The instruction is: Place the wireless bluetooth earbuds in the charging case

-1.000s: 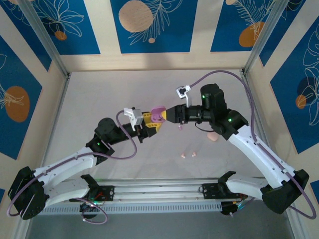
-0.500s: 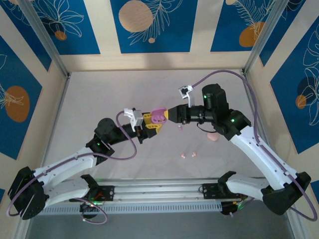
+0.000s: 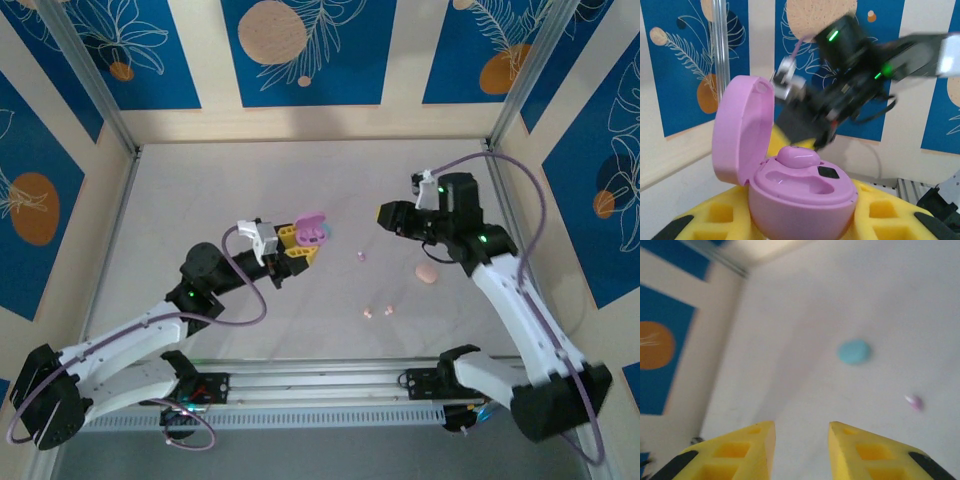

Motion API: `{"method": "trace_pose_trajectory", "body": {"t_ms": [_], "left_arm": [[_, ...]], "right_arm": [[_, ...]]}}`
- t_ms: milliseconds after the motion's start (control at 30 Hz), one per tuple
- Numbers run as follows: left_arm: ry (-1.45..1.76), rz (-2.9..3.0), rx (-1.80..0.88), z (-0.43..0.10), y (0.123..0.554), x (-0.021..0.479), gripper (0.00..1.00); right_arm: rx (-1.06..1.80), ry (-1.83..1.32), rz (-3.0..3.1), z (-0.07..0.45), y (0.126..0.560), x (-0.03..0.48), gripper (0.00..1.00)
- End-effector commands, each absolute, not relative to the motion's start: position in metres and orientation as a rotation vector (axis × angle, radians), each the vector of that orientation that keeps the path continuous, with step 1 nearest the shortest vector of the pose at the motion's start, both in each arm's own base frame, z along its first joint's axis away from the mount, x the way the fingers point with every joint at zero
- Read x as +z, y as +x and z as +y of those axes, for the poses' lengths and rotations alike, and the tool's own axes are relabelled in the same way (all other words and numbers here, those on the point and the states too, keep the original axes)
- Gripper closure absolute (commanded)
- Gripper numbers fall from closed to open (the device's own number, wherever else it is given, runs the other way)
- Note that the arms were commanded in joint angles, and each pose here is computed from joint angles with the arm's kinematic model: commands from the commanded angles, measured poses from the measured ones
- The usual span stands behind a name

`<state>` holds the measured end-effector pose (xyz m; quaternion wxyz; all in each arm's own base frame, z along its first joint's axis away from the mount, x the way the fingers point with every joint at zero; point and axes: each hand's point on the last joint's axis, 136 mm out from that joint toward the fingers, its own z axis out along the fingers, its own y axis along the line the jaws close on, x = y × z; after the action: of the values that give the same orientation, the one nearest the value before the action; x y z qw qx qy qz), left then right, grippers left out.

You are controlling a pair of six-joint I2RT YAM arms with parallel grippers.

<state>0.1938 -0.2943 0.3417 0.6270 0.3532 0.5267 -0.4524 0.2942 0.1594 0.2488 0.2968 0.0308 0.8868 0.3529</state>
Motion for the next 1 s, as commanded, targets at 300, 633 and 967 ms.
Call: {"method": "trace_pose_trajectory", "body": {"t_ms": [300, 633, 967], "left_arm": [[0.795, 1.154, -1.024, -0.288, 0.186, 0.353, 0.77], [0.794, 1.161, -1.030, -0.286, 0.184, 0.353, 0.77], [0.798, 1.163, -1.031, -0.287, 0.184, 0.353, 0.77]], "right_arm": [[0.804, 0.169, 2.890, 0.163, 0.304, 0.096, 0.69], [0.767, 0.135, 2.992, 0.171, 0.326, 0.054, 0.73], [0.714, 0.096, 3.031, 0.176, 0.345, 0.039, 0.72]]}}
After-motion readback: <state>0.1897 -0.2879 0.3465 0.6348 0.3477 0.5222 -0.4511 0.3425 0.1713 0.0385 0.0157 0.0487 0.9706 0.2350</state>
